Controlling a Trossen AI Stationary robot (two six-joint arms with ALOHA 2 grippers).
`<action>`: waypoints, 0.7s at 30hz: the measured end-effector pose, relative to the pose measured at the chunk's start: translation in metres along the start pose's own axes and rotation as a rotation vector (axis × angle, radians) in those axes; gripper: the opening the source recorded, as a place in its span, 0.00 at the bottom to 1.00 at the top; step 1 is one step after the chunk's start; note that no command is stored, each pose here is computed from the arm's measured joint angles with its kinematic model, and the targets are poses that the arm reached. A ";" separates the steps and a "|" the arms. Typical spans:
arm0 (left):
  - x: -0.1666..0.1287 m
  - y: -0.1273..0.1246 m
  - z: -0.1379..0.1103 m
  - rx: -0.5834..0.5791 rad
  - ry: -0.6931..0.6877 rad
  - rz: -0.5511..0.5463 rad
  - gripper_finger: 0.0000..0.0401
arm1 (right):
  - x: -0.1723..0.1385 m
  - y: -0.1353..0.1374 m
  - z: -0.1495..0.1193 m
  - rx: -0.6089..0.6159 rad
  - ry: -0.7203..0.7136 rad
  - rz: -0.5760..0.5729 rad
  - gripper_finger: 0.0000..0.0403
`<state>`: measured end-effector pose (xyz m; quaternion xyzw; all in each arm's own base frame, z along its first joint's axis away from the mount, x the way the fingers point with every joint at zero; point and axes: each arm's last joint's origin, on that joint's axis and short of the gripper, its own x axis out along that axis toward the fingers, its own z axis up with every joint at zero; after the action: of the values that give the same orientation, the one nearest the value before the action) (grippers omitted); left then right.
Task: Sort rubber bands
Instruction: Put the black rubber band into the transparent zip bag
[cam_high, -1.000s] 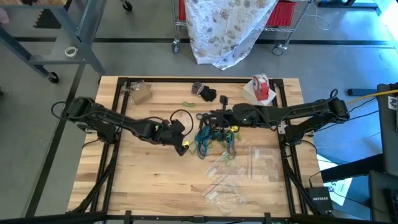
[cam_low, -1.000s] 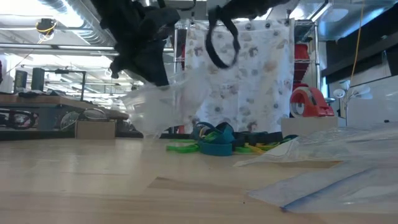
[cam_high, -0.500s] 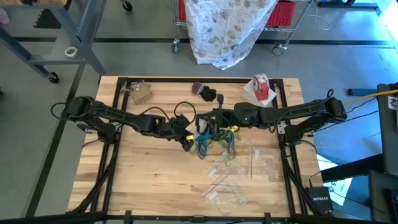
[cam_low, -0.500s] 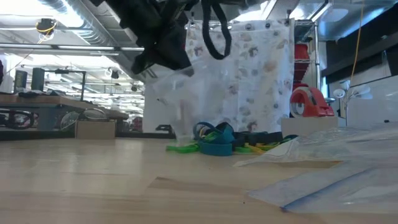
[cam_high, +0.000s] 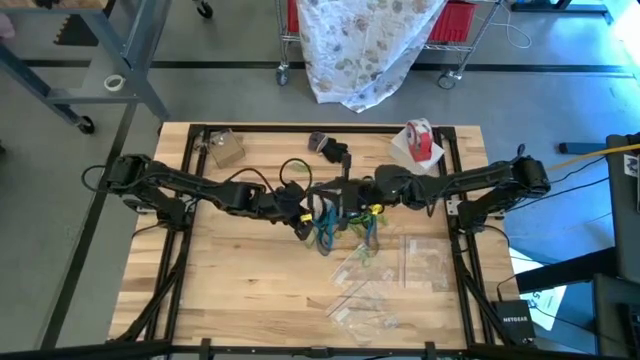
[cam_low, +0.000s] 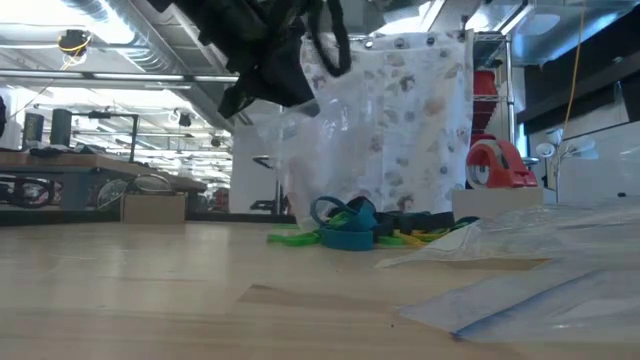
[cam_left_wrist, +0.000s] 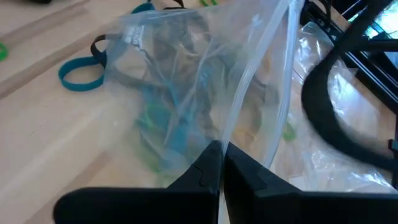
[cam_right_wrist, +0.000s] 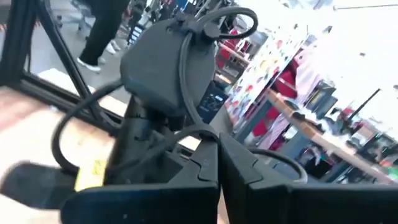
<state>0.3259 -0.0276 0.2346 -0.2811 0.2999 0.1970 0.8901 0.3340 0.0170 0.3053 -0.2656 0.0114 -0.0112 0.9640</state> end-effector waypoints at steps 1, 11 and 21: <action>0.000 0.000 0.000 0.001 0.001 0.000 0.00 | 0.001 0.001 -0.001 -0.022 0.002 -0.003 0.00; -0.003 0.001 0.001 -0.001 0.008 -0.010 0.00 | 0.002 0.003 -0.007 -0.131 0.075 -0.012 0.00; -0.020 -0.001 0.010 0.007 -0.033 -0.046 0.00 | 0.001 0.004 -0.015 -0.255 0.201 -0.037 0.00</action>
<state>0.3155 -0.0254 0.2545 -0.2817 0.2794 0.1802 0.9001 0.3344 0.0128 0.2900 -0.3835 0.1041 -0.0538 0.9161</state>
